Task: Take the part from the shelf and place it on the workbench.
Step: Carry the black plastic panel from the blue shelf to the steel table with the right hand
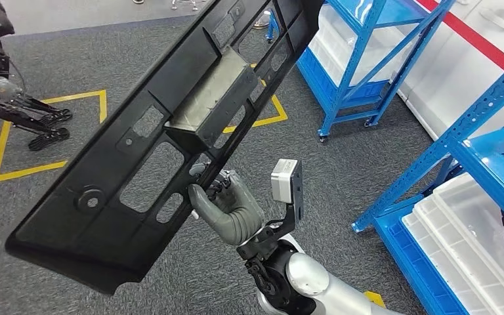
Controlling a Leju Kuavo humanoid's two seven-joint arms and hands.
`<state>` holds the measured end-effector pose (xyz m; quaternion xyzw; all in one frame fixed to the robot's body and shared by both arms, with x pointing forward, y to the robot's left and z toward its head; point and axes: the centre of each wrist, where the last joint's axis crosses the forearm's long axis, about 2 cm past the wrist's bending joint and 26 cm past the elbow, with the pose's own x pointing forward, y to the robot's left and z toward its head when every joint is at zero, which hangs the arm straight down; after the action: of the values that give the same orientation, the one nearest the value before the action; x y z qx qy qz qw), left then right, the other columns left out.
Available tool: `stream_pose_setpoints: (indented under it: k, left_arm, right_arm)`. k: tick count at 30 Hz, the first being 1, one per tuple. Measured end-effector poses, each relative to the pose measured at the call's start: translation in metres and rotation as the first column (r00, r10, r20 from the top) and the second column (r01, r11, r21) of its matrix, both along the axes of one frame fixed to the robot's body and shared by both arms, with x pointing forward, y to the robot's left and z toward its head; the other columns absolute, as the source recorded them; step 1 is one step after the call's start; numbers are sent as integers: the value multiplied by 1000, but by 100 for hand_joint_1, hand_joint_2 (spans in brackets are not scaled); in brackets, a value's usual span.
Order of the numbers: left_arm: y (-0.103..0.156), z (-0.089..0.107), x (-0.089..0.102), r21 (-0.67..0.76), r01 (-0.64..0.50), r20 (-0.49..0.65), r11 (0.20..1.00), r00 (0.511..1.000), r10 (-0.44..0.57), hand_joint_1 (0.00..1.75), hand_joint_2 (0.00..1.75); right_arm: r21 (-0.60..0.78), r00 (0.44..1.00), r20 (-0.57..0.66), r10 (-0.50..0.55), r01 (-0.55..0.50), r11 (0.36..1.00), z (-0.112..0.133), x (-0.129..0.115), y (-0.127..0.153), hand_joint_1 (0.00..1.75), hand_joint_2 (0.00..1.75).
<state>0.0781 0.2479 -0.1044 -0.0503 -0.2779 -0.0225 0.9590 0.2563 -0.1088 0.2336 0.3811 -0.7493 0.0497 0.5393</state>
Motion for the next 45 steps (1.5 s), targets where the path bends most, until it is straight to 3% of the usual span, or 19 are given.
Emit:
stream_pose_setpoints:
  k: [7,45]
  left_arm:
    - [-2,1,2,0,3,-20,1000,1000,-3,0,0]
    - [-17,2,-1,-21,-11,-41,1000,999,10,0,0]
  right_arm:
    - [-15,1000,-23,-9,9,1000,-11,-7,-3,175,175]
    - [-30,1000,-22,10,-11,1000,-18,-15,-2,175,175]
